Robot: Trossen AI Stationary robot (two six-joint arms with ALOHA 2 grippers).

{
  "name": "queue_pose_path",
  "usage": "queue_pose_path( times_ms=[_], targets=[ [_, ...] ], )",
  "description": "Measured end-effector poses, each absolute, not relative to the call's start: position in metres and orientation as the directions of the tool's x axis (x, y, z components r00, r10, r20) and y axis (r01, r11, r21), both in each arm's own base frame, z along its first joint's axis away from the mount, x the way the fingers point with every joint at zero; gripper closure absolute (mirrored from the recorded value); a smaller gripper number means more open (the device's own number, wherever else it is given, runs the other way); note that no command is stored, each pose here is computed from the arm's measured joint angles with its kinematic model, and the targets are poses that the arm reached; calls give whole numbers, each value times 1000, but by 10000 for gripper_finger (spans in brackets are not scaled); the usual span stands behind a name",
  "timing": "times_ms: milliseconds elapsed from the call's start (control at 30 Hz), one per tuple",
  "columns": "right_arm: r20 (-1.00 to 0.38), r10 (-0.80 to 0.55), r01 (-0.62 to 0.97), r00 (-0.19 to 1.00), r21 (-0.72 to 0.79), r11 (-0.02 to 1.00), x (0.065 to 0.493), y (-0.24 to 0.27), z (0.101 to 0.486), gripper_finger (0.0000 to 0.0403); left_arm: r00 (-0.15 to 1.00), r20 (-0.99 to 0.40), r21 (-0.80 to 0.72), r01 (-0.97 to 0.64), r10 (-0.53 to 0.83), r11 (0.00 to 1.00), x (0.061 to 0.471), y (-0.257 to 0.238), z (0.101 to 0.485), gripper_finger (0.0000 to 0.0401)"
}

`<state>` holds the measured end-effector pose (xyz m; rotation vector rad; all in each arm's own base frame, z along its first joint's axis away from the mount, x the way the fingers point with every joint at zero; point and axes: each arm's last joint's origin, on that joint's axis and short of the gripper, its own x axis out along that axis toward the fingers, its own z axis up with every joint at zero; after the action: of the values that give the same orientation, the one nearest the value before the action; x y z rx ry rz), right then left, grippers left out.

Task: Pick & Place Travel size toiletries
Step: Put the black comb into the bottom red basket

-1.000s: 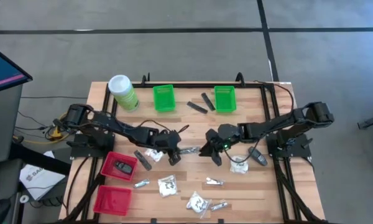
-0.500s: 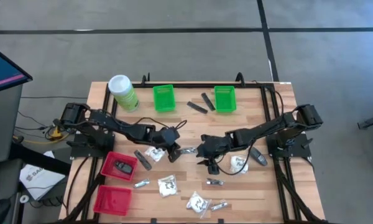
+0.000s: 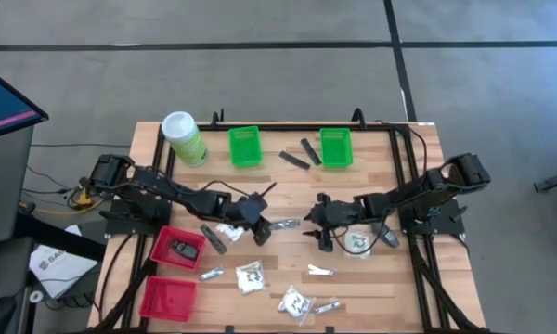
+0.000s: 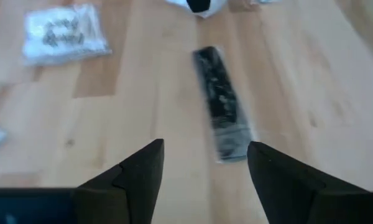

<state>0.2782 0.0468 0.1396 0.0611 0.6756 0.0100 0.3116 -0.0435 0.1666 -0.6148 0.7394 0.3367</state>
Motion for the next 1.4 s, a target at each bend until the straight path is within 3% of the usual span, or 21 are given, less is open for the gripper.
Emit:
queue_pose_path(
  times_ms=[133,433,633,933,1067,1400],
  targets=[
    [-608,23,-48,793,-25,999,282,37,139,178,682,-725,-386,-517,95,764,314,-36,162,401],
    [-617,57,-120,785,-60,991,283,24,138,178,633,-770,-370,-545,81,752,321,-34,133,401],
    [-594,-144,120,791,-79,990,282,24,141,178,626,-775,-369,-553,80,747,322,-34,129,401],
    [-590,-156,117,792,-104,988,286,32,146,182,609,-788,-377,-592,88,712,320,-34,128,401],
    [-610,-83,46,788,-76,996,291,29,142,190,583,-807,-356,-606,92,712,318,-33,126,401],
    [-713,-6,-263,701,-266,927,313,27,123,204,567,-818,-331,-604,99,725,316,-32,125,401]
  ],
)
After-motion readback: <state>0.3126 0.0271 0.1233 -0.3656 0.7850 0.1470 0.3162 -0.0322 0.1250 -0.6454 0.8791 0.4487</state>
